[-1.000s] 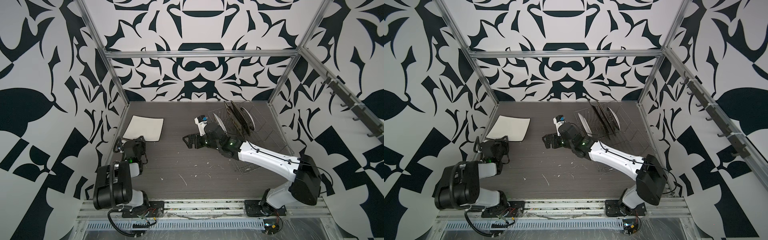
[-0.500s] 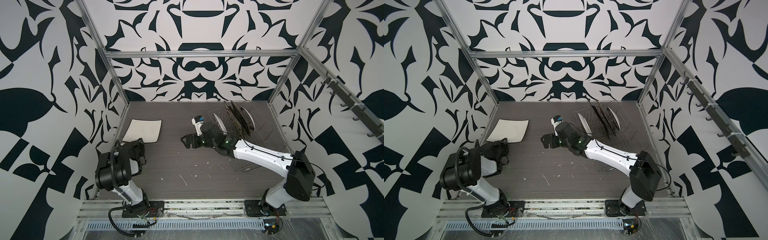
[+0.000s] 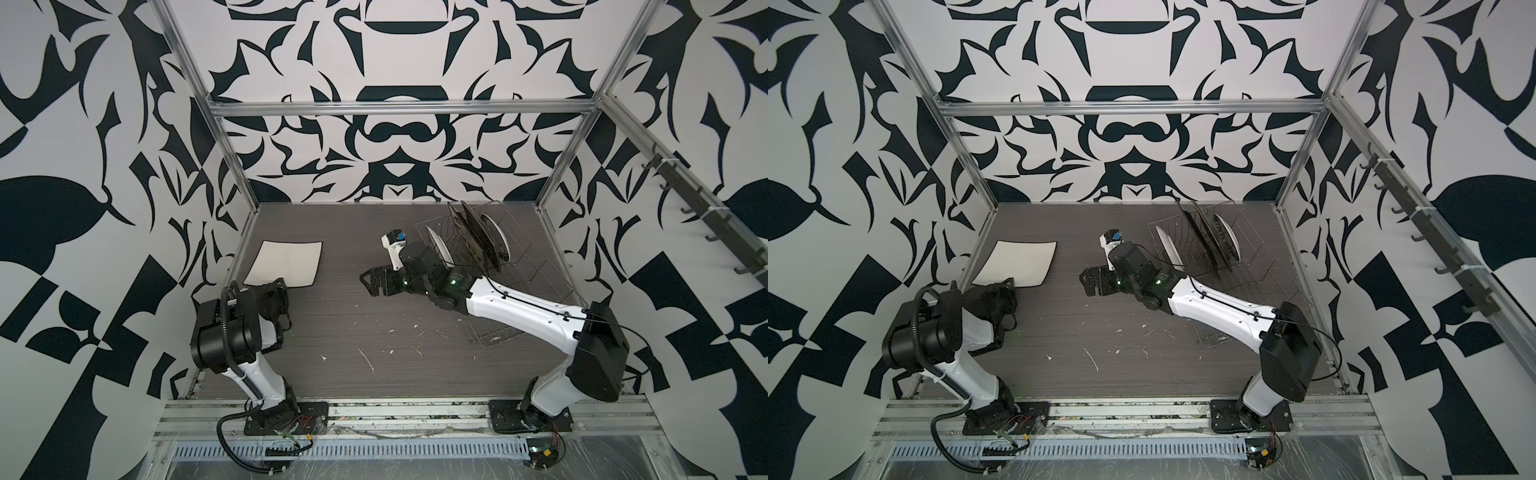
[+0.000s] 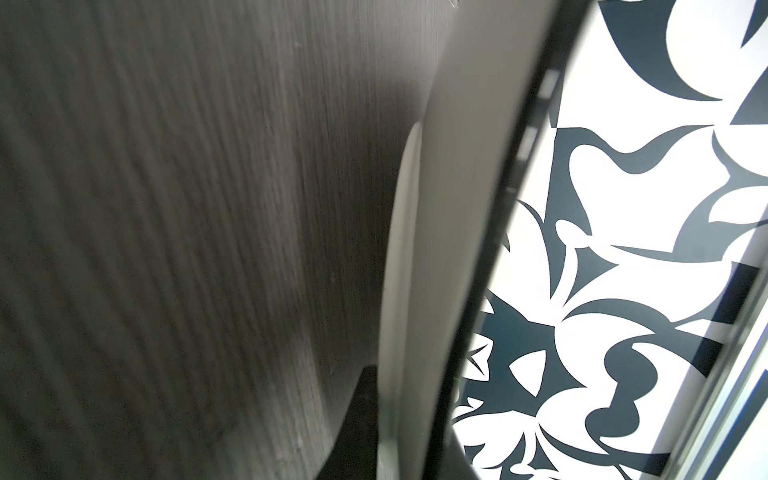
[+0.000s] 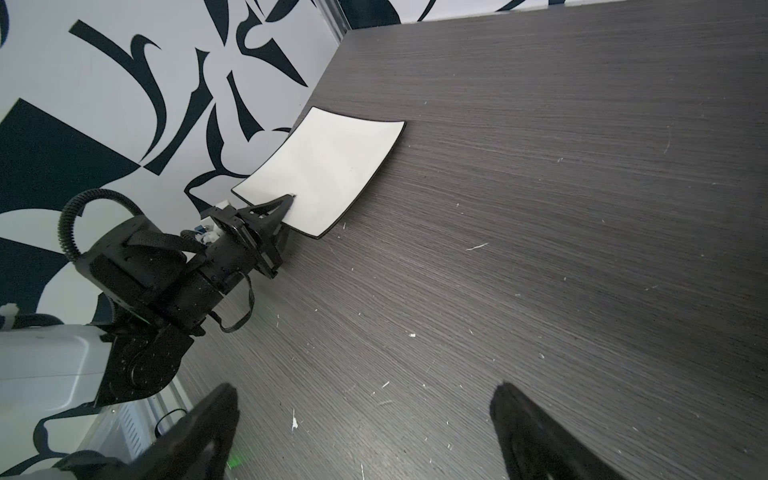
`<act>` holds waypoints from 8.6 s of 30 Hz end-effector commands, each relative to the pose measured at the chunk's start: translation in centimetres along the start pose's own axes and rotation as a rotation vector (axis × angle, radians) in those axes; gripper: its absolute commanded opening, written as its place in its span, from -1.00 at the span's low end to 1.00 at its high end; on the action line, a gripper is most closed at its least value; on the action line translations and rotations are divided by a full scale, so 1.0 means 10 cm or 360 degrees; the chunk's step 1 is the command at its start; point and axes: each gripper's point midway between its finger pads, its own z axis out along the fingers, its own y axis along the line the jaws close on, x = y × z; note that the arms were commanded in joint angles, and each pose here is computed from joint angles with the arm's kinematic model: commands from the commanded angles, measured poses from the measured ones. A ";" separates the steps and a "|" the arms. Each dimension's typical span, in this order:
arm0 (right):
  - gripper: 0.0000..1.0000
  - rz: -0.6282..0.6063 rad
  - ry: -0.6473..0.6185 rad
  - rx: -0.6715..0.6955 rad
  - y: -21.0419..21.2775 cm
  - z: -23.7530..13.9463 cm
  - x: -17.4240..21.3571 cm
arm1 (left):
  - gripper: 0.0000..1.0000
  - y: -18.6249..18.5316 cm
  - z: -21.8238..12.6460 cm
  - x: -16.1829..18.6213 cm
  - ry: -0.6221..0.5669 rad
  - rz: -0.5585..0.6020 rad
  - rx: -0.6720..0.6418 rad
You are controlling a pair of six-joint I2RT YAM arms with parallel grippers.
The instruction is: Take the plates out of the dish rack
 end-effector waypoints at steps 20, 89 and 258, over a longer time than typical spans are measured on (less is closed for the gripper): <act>0.99 -0.0228 0.0067 0.0128 -0.01 -0.13 -0.10 | -0.46 -0.42 0.07 -0.09 -0.0007 0.0075 0.0108; 0.89 -0.0597 -0.0116 0.1095 -0.73 -1.37 -0.73 | 0.97 -0.73 -1.22 0.90 0.0382 0.0792 0.0067; -1.00 -0.0698 0.0576 0.1966 -2.64 -1.67 -1.42 | 0.92 -0.97 -0.97 1.74 0.0648 0.1002 0.0177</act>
